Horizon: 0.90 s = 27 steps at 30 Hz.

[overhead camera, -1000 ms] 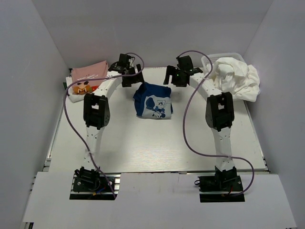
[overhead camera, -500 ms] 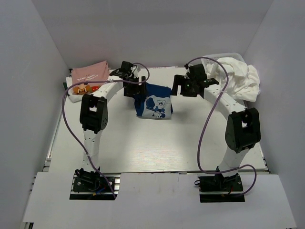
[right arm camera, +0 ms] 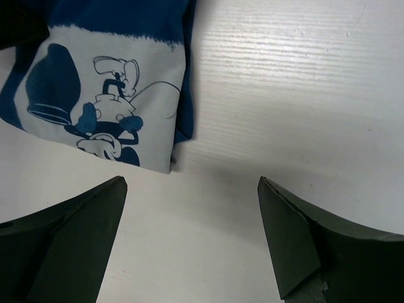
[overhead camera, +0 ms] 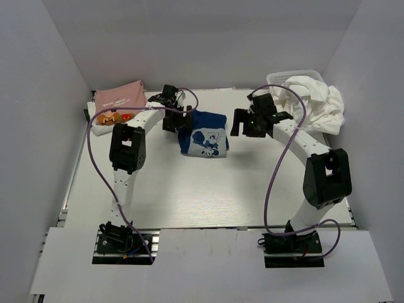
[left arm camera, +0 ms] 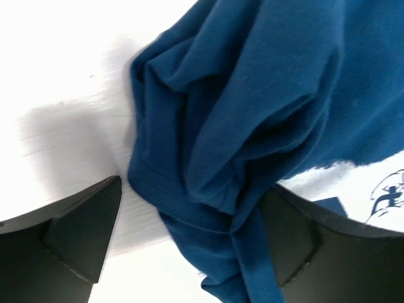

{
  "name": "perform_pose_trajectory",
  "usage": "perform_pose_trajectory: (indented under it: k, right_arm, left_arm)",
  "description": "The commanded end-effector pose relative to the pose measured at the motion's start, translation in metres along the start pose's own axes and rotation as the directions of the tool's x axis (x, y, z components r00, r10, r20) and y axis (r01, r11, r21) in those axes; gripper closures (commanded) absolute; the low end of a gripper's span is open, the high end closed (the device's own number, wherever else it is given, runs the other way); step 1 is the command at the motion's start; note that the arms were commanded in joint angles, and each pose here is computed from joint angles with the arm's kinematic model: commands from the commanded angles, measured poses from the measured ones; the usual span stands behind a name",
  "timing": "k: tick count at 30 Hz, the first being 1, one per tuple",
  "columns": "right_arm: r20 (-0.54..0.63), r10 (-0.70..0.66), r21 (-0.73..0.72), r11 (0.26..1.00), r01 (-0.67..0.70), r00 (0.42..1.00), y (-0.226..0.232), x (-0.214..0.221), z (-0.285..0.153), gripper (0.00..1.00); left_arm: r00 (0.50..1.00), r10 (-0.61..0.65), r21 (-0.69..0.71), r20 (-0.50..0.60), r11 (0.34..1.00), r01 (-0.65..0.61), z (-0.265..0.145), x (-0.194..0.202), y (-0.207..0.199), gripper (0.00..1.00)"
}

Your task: Fold and stack the t-shirts

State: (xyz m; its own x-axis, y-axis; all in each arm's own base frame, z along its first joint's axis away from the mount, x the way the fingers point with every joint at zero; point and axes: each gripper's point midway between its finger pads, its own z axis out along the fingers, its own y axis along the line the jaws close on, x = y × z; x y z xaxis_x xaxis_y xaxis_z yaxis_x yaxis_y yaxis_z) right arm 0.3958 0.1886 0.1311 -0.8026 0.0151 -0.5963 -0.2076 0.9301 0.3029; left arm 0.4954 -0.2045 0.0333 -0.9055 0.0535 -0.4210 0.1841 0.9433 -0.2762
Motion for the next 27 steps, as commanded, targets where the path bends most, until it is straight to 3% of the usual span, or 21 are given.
perform_pose_trajectory:
  k: [1,3,7,9,10,16,18,23,27]
  right_arm:
    - [0.037,-0.012,0.006,1.0,0.012,0.999,-0.002,-0.003,-0.011,0.1]
    - [0.035,-0.014,0.015,1.0,0.014,0.999,-0.006,0.001,-0.01,0.1]
    - [0.023,-0.001,0.038,0.999,0.0,1.0,-0.012,0.011,-0.01,0.1]
    - [0.016,0.004,0.05,0.999,-0.005,1.0,-0.015,0.019,-0.011,0.1]
    - [0.03,0.004,0.067,0.998,-0.006,1.0,-0.019,0.018,-0.016,0.1]
    - [0.016,-0.002,0.117,0.993,0.0,1.0,-0.036,0.048,-0.024,0.1]
    - [0.022,-0.007,0.134,0.991,0.004,1.0,-0.04,0.055,-0.03,0.1]
    - [0.024,-0.012,0.133,0.991,0.008,1.0,-0.041,0.064,-0.036,0.1]
    - [0.041,-0.006,0.127,0.992,0.0,0.999,-0.041,0.062,-0.04,0.1]
  left_arm:
    - [0.996,0.036,0.041,-0.079,0.999,-0.032,0.024,0.028,-0.013,0.09]
    - [0.995,0.044,0.063,-0.085,0.997,-0.039,0.024,0.031,-0.02,0.19]
    - [0.995,0.098,0.111,-0.015,0.989,-0.096,0.02,0.007,-0.042,0.5]
    - [0.994,0.113,0.132,0.017,0.985,-0.114,0.016,-0.002,-0.053,0.9]
    - [0.991,0.118,0.124,0.058,0.984,-0.125,0.009,-0.015,-0.055,1.0]
    - [0.949,0.191,0.109,0.25,0.969,-0.224,-0.054,-0.072,-0.054,1.0]
    - [0.91,0.252,0.107,0.329,0.948,-0.3,-0.088,-0.088,-0.065,1.0]
    - [0.875,0.236,0.111,0.423,0.945,-0.308,-0.145,-0.118,-0.056,1.0]
    - [0.881,0.195,0.156,0.431,0.946,-0.286,-0.174,-0.129,-0.037,1.0]
